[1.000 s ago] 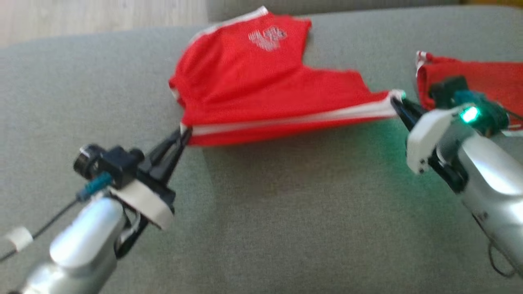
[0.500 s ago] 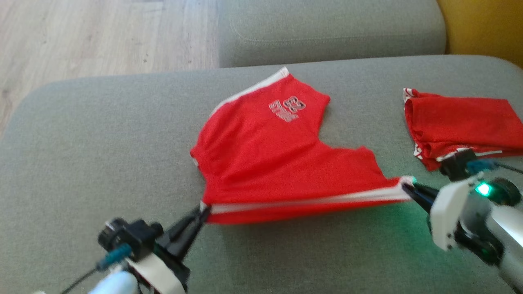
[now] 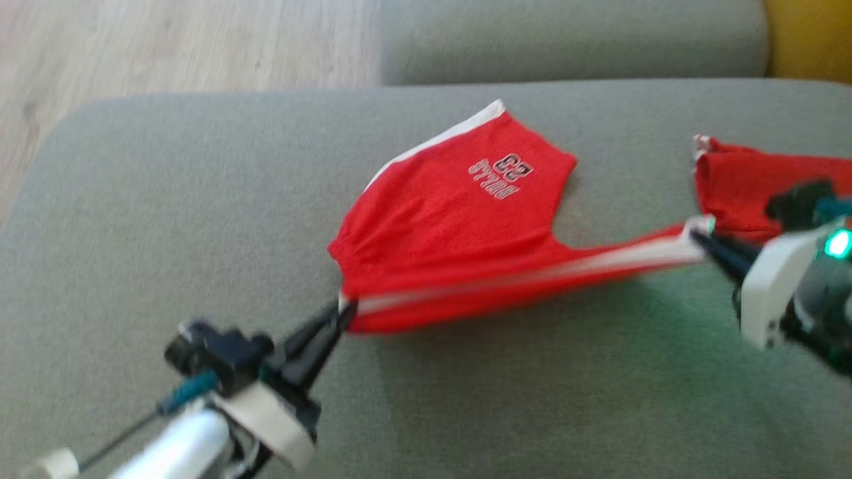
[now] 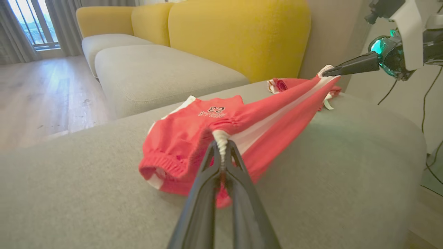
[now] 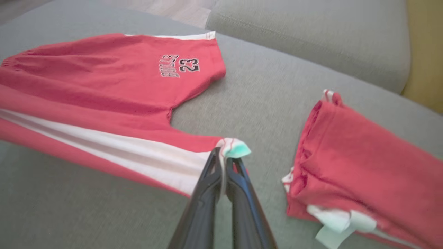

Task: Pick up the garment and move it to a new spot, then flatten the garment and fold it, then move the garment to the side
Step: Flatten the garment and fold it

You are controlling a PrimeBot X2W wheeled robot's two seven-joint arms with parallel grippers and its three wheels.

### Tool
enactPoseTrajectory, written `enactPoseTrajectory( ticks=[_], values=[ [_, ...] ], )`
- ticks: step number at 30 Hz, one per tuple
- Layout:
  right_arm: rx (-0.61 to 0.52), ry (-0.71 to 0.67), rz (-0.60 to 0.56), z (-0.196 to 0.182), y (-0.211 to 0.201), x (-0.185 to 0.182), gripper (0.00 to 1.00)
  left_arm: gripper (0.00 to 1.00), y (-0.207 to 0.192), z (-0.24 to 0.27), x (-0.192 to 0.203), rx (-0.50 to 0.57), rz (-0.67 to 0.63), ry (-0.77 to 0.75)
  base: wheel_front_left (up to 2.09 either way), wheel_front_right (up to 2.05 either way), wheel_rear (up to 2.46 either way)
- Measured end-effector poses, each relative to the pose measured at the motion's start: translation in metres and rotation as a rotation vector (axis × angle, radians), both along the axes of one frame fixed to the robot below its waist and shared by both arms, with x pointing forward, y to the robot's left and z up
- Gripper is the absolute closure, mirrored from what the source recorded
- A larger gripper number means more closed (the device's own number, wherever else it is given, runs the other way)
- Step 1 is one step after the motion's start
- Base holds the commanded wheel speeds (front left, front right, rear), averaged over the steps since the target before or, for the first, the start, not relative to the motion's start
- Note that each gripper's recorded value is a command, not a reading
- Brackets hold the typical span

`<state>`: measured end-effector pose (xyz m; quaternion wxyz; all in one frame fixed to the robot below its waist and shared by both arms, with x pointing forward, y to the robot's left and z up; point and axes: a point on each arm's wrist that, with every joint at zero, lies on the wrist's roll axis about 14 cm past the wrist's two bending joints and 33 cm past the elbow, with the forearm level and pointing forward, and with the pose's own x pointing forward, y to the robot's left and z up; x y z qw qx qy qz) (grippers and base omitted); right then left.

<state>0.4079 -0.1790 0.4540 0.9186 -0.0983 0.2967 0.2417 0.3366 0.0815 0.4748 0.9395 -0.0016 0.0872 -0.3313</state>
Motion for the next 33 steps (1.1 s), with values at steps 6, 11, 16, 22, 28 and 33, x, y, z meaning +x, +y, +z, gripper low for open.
enactPoseTrajectory(
  ticks=[6,11,16,22,28,33],
  values=[
    [-0.045,-0.081,0.052,0.026,0.022,0.058,1.00,1.00,0.015,0.012,0.044,-0.004,0.068,-0.036,0.00,0.00,0.00],
    [-0.093,-0.100,0.118,0.030,0.055,0.113,1.00,1.00,0.033,-0.010,0.072,0.034,0.128,0.018,0.00,0.00,0.00],
    [-0.133,-0.088,0.171,0.019,0.084,0.151,1.00,1.00,0.044,-0.021,0.093,0.059,0.164,0.038,0.00,0.00,0.00],
    [-0.180,-0.056,0.238,-0.007,0.119,0.186,1.00,1.00,0.062,-0.044,0.105,0.098,0.225,0.090,0.00,0.00,0.00],
    [-0.229,-0.026,0.270,-0.033,0.131,0.199,1.00,1.00,0.066,-0.055,0.111,0.103,0.243,0.119,0.00,0.00,0.00],
    [-0.235,-0.026,0.279,-0.045,0.138,0.214,1.00,1.00,0.069,-0.061,0.118,0.107,0.252,0.138,0.00,0.00,0.00]
  ],
)
